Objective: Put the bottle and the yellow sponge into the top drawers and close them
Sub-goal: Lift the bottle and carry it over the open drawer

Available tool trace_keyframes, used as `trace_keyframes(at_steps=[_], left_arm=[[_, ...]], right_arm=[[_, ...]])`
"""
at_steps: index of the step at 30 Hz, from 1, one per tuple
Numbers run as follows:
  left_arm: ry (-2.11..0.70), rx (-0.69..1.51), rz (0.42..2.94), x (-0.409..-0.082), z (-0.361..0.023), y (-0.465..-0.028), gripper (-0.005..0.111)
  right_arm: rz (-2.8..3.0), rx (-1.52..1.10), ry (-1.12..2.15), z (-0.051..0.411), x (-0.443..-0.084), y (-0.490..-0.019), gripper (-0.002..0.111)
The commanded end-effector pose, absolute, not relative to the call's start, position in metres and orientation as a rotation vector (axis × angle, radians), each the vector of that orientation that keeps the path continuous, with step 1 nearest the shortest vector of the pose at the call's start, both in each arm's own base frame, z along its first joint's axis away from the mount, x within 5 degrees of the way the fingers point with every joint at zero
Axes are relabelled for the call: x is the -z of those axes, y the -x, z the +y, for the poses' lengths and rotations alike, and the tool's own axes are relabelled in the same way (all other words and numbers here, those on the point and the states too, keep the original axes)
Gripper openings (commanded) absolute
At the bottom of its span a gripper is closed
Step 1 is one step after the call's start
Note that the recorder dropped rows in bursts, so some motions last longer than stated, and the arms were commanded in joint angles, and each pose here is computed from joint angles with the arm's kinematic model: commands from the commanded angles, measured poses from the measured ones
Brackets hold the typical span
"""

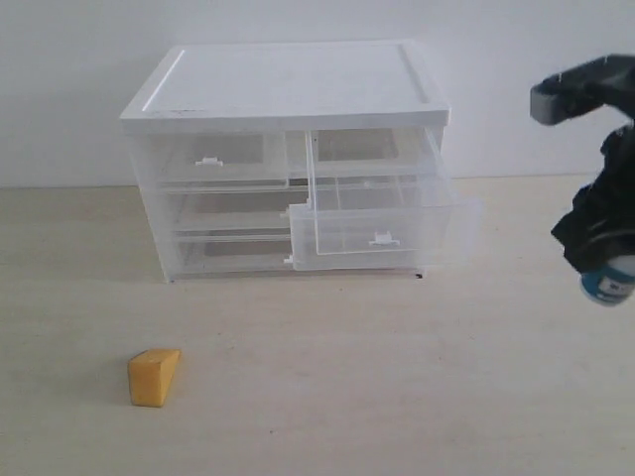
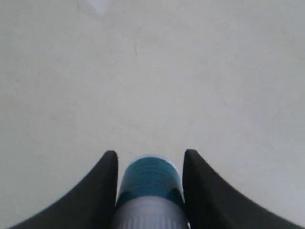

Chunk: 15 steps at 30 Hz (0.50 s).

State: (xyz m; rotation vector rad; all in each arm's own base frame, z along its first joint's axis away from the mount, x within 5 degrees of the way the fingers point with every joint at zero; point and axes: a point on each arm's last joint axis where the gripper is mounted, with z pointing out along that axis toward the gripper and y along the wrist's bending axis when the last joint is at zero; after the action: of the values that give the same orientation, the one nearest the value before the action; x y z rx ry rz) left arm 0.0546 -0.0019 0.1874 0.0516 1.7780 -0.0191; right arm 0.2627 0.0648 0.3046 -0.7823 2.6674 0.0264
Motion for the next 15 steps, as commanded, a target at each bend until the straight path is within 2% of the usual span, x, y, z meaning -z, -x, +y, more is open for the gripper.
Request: trace_keyframes(at_steps=[1, 5, 6, 8, 15], left_arm=[[-0.047, 0.021, 1.779, -0.186, -0.002, -0.054, 0.004], [-0.047, 0.021, 1.779, -0.186, -0.002, -0.054, 0.004], [-0.047, 0.021, 1.779, -0.186, -0.002, -0.054, 0.004], [-0.047, 0.021, 1.779, -0.186, -0.002, -0.054, 0.004], [-0.047, 0.021, 1.779, -0.186, -0.002, -0.054, 0.004]], right_arm=[[2.395, -0.06, 0.906, 0.07, -0.348, -0.253, 0.0], [2.123, -0.103, 0.972, 0.082, -0.365, -0.262, 0.0], [2.011, -0.181, 1.012, 0.091, -0.369, -0.265, 0.0], [1.854, -0.271, 1.12, 0.104, -0.369, -0.271, 0.0], [1.647, -0.402, 1.19, 0.126, -0.35, -0.3, 0.0]])
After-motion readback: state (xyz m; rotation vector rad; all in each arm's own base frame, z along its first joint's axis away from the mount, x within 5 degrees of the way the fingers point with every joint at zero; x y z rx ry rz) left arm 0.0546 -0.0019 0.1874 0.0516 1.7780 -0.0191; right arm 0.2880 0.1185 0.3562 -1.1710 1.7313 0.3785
